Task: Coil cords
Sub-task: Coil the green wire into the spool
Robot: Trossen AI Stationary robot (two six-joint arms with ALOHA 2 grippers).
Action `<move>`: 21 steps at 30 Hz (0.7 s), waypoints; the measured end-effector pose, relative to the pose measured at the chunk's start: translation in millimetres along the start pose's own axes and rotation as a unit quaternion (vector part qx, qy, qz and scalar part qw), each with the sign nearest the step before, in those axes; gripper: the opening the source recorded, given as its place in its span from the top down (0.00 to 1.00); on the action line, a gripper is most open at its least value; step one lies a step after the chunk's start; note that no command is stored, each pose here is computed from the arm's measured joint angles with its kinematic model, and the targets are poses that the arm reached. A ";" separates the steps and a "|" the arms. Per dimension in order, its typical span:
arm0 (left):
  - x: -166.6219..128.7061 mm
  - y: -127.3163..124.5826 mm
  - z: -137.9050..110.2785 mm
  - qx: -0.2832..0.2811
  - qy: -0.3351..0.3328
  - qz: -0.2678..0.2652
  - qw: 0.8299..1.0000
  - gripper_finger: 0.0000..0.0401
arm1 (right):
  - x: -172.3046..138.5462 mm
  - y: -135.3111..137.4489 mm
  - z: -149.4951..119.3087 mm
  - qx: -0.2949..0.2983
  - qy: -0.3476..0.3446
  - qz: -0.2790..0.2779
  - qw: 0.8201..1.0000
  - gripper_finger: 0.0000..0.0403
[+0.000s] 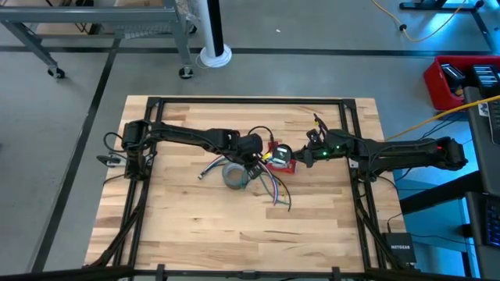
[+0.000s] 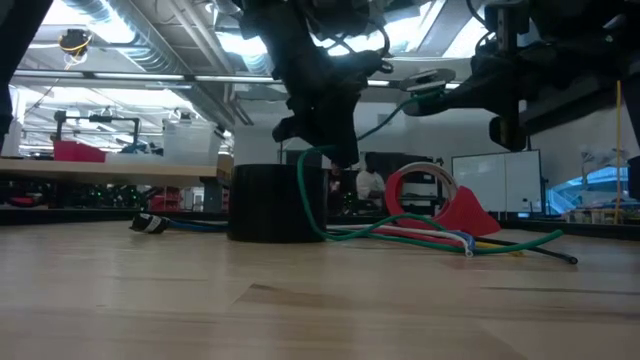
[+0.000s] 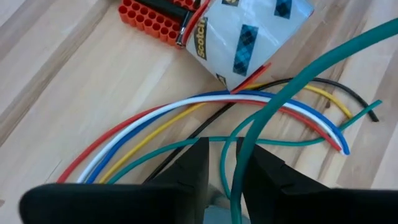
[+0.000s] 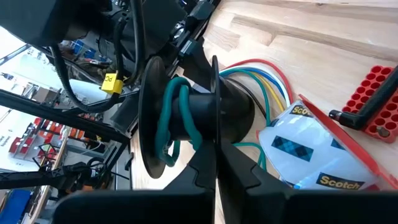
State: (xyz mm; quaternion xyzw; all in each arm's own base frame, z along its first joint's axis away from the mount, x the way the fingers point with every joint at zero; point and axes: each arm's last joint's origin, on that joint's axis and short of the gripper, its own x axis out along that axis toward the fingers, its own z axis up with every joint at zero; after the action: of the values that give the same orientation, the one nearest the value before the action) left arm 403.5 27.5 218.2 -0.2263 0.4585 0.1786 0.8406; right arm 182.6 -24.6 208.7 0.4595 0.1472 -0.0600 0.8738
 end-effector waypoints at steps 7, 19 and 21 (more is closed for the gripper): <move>-1.0 4.0 -5.8 0.004 0.031 0.020 0.999 0.89 | 0.1 0.0 -0.3 0.000 0.004 0.002 1.000 0.99; -1.5 13.4 -6.5 -0.004 0.051 0.040 0.998 1.00 | 0.0 -0.5 -2.6 0.002 0.030 0.011 0.999 0.99; -2.2 15.3 -4.9 -0.008 0.049 0.040 0.998 1.00 | 0.0 -2.0 -4.5 0.005 0.046 0.008 0.999 0.99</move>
State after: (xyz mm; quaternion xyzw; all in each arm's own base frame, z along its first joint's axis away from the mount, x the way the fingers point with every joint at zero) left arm 391.2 37.4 214.4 -0.2231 0.5061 0.2046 0.8076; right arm 181.2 -22.0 204.8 0.4673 0.1830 -0.0328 0.8643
